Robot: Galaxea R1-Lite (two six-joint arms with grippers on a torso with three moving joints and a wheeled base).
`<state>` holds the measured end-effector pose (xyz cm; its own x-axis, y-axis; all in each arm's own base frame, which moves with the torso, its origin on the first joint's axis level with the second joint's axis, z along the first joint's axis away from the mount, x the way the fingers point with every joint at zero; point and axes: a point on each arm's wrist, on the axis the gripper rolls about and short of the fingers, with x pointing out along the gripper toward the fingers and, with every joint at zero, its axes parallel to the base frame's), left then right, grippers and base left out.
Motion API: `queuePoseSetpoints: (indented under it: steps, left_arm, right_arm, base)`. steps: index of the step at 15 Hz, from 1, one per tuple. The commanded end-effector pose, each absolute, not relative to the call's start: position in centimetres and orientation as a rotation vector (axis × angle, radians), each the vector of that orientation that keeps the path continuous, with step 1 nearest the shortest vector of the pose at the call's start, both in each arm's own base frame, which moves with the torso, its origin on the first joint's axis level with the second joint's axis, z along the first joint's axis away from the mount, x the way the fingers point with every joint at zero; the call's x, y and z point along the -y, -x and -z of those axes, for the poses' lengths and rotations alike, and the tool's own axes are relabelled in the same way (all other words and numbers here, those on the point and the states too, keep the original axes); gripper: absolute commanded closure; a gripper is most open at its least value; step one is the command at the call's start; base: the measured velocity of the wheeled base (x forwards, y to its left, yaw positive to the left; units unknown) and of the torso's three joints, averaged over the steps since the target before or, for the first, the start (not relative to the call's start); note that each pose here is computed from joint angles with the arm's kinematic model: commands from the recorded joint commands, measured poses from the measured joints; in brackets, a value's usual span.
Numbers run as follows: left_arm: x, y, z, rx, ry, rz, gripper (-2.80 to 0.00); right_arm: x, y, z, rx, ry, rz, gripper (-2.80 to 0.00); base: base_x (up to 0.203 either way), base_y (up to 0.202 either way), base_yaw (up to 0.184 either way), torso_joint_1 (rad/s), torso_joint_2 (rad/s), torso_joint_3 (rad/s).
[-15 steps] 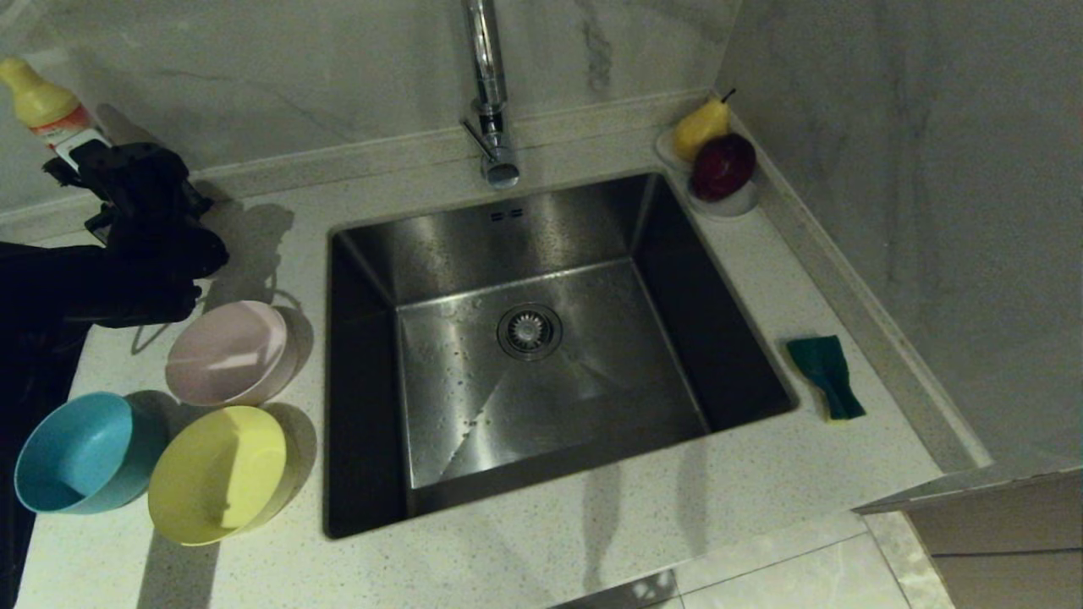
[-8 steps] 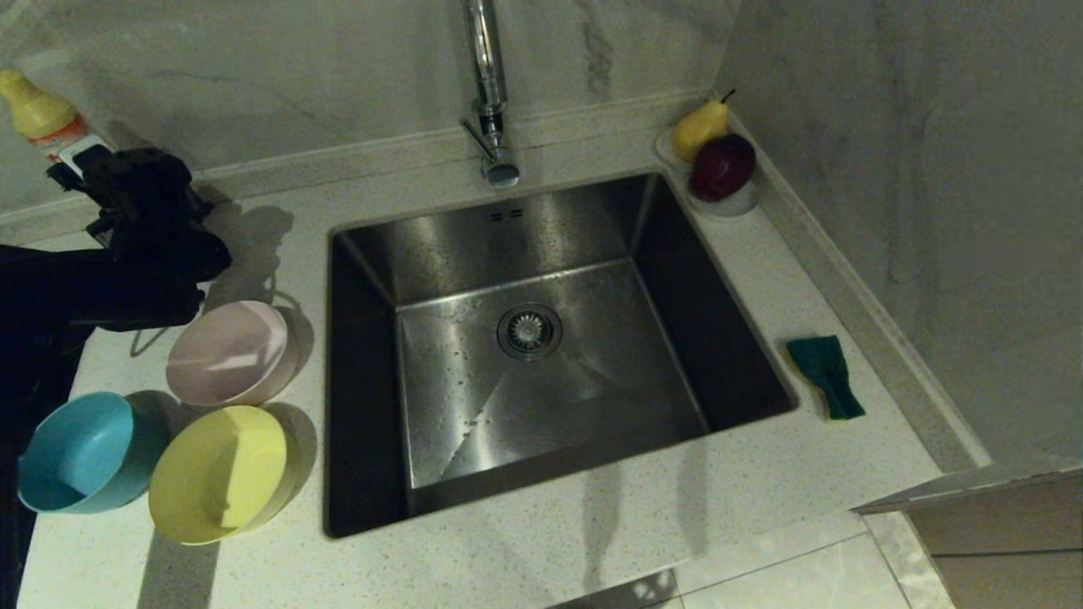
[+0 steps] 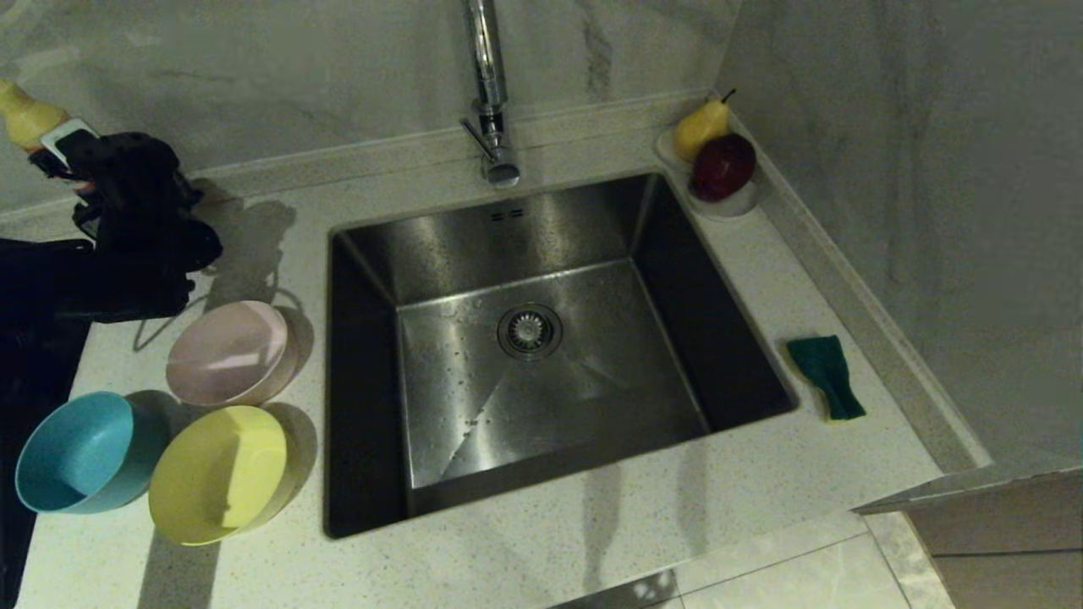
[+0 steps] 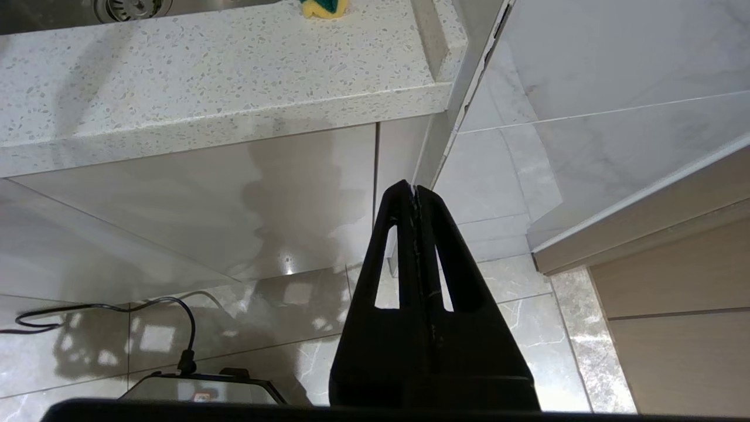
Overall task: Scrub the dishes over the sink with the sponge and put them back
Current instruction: Place the dish soap on the table
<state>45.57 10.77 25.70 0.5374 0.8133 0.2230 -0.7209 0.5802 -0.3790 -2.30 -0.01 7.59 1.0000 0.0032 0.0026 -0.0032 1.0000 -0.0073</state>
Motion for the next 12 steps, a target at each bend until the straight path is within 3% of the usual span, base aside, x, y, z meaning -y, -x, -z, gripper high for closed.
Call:
queuePoseSetpoints:
  steps: [1, 9, 10, 12]
  left_arm:
    - [-10.3, -43.2, -29.7, 0.483, 0.279, -0.918, -2.80]
    - [-8.2, -33.4, -40.1, 0.613, 0.294, -0.891, -2.80]
    - [-7.8, -32.0, -41.3, 0.623, 0.292, -0.887, 0.00]
    - [-7.2, -29.5, -43.1, 0.628, 0.286, -0.885, 0.00]
  right_arm:
    - [0.0, 2.3, -7.6, 0.003, 0.008, -0.004, 0.00]
    - [0.0, 2.3, -7.6, 0.002, 0.008, -0.004, 0.00]
    - [0.0, 2.3, -7.6, 0.003, 0.008, -0.003, 0.00]
    - [0.0, 2.3, -7.6, 0.003, 0.008, -0.003, 0.00]
  base:
    - [0.000, 0.000, 0.000, 0.000, 0.00, 0.000]
    - [0.000, 0.000, 0.000, 0.000, 0.00, 0.000]
    - [0.000, 0.000, 0.000, 0.000, 0.00, 0.000]
    - [0.000, 0.000, 0.000, 0.000, 0.00, 0.000]
